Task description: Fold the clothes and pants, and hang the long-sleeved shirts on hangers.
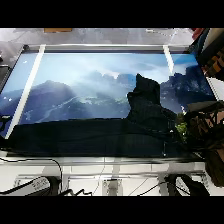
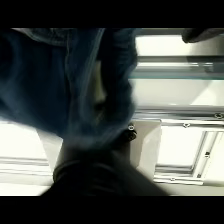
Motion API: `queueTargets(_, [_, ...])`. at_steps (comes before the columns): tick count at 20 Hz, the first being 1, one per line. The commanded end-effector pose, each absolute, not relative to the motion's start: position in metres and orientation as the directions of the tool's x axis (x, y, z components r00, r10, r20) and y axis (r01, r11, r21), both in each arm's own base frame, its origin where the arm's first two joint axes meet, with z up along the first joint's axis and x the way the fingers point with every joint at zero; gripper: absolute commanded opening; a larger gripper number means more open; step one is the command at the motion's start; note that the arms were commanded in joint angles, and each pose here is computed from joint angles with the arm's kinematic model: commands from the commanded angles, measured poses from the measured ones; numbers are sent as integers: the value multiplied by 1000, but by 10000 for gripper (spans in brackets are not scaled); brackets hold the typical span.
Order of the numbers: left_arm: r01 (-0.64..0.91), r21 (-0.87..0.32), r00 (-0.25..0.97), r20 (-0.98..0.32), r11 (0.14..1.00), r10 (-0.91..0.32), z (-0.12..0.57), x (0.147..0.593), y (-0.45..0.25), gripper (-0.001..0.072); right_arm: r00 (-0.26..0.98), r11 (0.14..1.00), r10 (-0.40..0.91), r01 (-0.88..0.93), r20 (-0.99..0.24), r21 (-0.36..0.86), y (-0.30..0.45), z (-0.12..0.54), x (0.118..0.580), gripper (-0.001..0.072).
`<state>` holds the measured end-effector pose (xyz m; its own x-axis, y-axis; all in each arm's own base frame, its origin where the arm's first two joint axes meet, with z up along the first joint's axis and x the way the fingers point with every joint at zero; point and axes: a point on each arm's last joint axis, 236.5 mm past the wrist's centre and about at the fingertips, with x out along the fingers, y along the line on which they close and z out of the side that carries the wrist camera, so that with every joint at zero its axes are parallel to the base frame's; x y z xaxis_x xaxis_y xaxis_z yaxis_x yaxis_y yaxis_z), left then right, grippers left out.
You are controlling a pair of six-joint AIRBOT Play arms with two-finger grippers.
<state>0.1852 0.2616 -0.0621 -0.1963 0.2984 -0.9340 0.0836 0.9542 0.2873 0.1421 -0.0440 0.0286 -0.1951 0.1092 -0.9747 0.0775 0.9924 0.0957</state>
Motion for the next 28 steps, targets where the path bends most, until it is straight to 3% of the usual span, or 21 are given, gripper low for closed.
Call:
queueTargets(1, [70,305,-177,-933,950,313,-64,191,265,443,-123,994,89,76,-988,80,-49,26,159,590])
queueTargets(4, [63,303,-72,-949,951,307,-60,227,254,442,-5,991,81,105,-997,80,-51,24,187,606])
queueTargets(6, [63,266,70,-963,962,261,-51,277,228,442,133,992,52,106,-990,66,-58,25,220,606])
queueTargets(10, [131,124,369,-927,984,68,-19,382,128,443,482,977,-65,208,-874,42,-86,52,303,596])
queueTargets(13, [244,44,489,-868,969,-83,1,427,40,443,626,968,3,195,-780,160,-70,69,350,563])
queueTargets(17, [414,41,520,-831,909,-200,10,439,-52,443,605,973,126,77,-786,216,-21,51,408,575])
queueTargets(19, [468,49,523,-820,882,-232,15,438,-80,443,563,976,194,-29,-803,216,24,35,440,688])
queueTargets(22, [513,55,523,-812,856,-261,22,433,-103,443,616,971,241,-159,-750,181,87,30,503,678])
queueTargets(28, [514,58,527,-808,856,-262,24,432,-104,443,607,968,249,-128,-755,216,132,-16,584,672])
